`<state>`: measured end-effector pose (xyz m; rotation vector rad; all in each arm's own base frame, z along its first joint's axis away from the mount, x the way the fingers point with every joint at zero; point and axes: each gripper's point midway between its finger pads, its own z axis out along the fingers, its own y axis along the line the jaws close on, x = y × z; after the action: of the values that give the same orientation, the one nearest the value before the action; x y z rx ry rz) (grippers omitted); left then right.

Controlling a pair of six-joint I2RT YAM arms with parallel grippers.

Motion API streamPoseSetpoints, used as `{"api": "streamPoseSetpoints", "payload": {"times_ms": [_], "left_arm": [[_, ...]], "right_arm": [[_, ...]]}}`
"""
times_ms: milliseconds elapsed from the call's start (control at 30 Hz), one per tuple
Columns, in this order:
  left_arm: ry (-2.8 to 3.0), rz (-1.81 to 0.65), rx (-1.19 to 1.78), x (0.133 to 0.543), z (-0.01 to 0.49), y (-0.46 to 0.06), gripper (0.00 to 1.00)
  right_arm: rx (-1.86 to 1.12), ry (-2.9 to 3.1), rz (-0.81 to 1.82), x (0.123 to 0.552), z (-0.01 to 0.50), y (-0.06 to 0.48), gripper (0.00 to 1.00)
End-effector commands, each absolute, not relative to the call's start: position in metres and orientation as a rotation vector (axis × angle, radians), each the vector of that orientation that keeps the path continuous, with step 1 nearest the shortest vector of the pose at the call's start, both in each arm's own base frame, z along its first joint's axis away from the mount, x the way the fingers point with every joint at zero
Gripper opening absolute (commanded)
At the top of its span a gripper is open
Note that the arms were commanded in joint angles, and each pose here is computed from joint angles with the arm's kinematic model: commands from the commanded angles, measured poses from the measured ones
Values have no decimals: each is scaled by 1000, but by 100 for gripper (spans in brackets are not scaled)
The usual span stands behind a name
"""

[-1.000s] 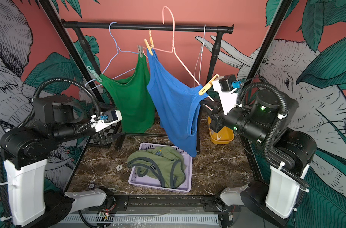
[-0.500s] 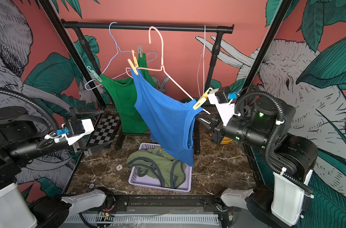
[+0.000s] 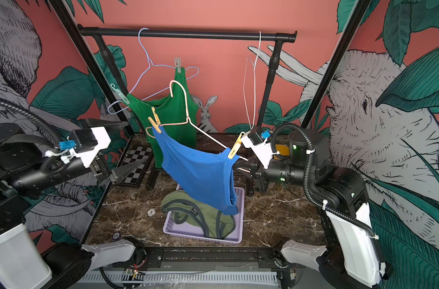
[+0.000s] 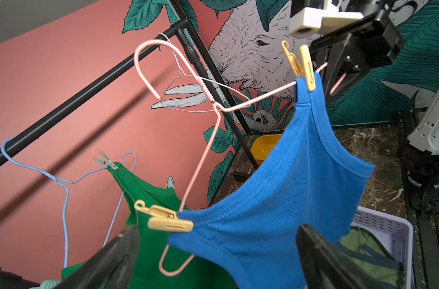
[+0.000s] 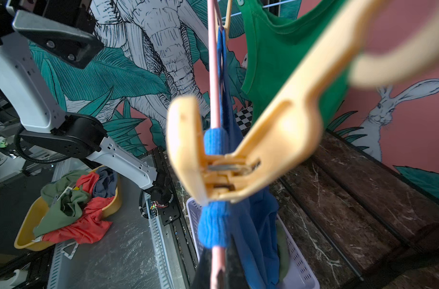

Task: Remove the clothespins securing tank tops to the hanger
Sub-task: Adjust the hanger.

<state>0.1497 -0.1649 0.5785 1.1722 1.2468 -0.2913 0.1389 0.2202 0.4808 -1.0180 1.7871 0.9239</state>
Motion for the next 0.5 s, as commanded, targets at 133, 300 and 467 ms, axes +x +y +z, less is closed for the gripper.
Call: {"api": "streamPoseSetpoints", "payload": {"times_ms": [133,300,467], "left_arm": [[1283,-355,1175,179,573,-185,99],[1298,-461,1234,179,560,-199,99],[1279,-576,1299,170,553,-212,96]], "right_arm": [[-1070,1591,1056,128,501,239,0],[-1109,1565,1113,125,495,249,0],[-1137,1562,1122,126,486,257,0]]}}
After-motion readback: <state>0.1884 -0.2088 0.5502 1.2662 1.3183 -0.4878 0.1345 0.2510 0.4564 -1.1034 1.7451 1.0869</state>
